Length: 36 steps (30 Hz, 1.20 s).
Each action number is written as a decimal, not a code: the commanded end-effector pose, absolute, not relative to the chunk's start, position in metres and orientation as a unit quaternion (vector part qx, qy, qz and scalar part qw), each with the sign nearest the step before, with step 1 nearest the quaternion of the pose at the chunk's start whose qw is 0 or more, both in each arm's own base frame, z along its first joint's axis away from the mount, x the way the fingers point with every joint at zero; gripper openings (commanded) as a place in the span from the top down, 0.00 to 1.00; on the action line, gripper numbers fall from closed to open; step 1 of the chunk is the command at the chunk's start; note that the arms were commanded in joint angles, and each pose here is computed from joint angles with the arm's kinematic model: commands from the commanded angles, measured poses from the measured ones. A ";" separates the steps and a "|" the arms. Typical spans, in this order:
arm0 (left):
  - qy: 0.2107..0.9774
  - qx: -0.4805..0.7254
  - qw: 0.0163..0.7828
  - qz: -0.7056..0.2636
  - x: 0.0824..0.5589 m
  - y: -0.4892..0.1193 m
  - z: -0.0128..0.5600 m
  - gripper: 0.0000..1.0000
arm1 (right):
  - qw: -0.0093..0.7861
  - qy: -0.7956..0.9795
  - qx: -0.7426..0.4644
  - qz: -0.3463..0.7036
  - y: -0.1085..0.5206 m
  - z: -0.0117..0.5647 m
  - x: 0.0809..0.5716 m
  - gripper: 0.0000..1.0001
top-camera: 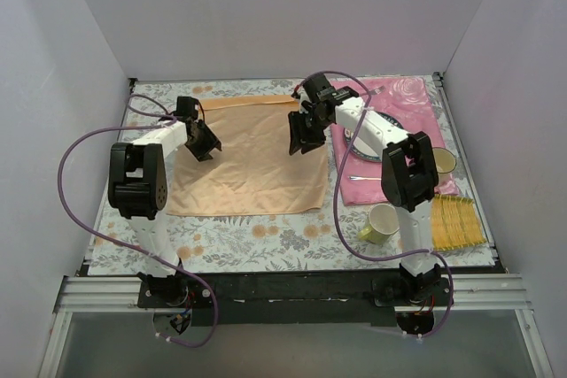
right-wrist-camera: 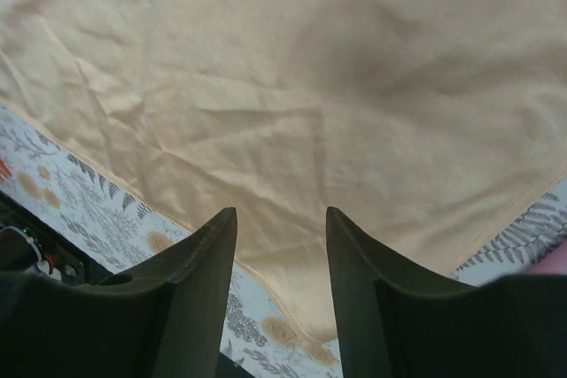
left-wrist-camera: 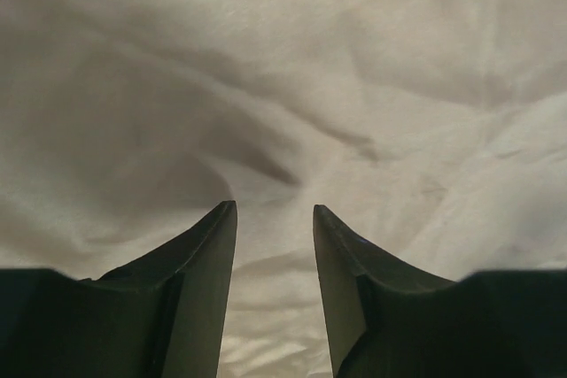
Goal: Fold the napkin, place the utensils inside, and roll it up
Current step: Flatten the napkin out
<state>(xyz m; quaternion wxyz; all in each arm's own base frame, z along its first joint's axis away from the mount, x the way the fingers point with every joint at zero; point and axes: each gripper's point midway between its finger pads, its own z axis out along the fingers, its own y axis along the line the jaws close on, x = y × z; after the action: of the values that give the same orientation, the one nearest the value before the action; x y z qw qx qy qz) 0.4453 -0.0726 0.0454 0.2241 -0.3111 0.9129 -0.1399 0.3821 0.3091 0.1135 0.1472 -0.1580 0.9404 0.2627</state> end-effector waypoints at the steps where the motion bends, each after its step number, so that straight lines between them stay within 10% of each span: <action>1: 0.910 -0.335 0.217 -0.110 0.413 -0.067 0.056 0.60 | 0.114 0.950 -0.172 0.236 0.296 0.107 0.355 0.49; 22: 0.912 -0.391 0.123 -0.004 0.253 -0.050 0.065 0.53 | 0.027 0.958 -0.195 0.207 0.242 0.061 0.191 0.50; 36: 0.839 -0.413 0.320 -0.153 0.496 -0.042 0.131 0.41 | 0.119 0.939 -0.193 0.257 0.290 0.123 0.300 0.36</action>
<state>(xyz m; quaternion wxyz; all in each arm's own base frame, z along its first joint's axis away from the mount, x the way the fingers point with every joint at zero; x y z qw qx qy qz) 0.4238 -0.0640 0.1315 0.2617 -0.3888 0.8757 -0.1158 0.2899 0.2734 0.1159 0.1175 -0.1884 0.9484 0.2262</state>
